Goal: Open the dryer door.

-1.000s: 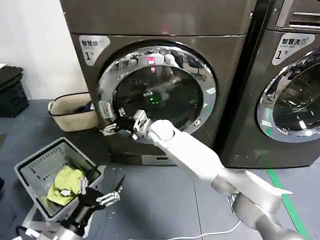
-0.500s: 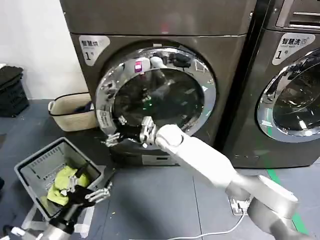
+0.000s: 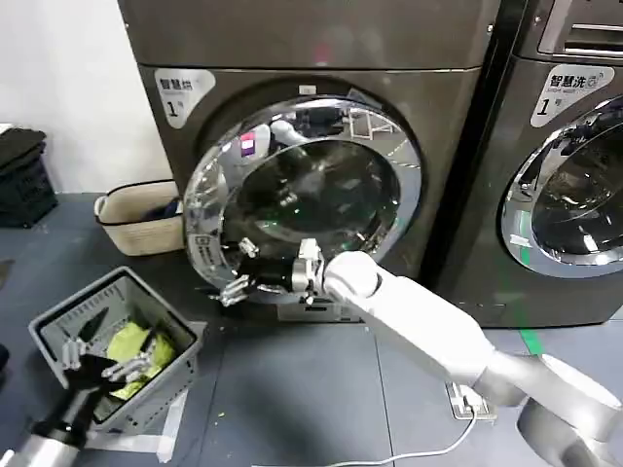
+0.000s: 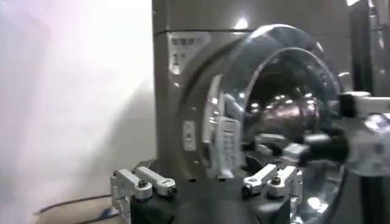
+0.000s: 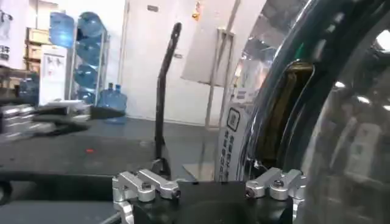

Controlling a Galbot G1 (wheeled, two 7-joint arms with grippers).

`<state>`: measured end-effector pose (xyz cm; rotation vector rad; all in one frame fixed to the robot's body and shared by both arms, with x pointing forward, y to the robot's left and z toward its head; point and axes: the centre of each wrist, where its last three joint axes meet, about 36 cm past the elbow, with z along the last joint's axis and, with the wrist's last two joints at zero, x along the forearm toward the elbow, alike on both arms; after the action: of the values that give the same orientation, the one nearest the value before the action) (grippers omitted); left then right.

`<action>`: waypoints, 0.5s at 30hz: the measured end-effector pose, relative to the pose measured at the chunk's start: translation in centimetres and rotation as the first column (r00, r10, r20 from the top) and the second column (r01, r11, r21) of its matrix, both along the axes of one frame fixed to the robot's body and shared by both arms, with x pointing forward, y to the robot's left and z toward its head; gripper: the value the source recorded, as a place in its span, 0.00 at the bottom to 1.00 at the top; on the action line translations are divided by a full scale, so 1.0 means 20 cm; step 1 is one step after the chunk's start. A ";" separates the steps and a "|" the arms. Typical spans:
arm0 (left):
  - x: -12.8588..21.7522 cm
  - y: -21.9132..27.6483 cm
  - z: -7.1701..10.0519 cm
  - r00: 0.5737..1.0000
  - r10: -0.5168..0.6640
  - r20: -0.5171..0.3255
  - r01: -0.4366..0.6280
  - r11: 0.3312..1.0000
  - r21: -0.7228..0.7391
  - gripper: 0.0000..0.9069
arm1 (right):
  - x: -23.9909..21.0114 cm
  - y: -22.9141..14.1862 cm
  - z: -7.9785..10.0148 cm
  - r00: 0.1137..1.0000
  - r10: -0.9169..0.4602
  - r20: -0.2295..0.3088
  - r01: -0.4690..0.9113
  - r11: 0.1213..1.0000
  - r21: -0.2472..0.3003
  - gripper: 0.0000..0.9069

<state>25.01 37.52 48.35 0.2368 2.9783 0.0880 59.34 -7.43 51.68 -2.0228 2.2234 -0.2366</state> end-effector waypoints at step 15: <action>0.24 0.08 -0.01 0.997 -0.071 -0.011 0.071 0.997 0.004 1.00 | -0.18 -0.15 -0.03 0.995 0.099 0.004 -0.099 0.995 0.000 1.00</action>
<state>29.89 39.03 48.18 0.3447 2.9771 0.0852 55.72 -10.47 51.04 -2.1234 2.1128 -0.2308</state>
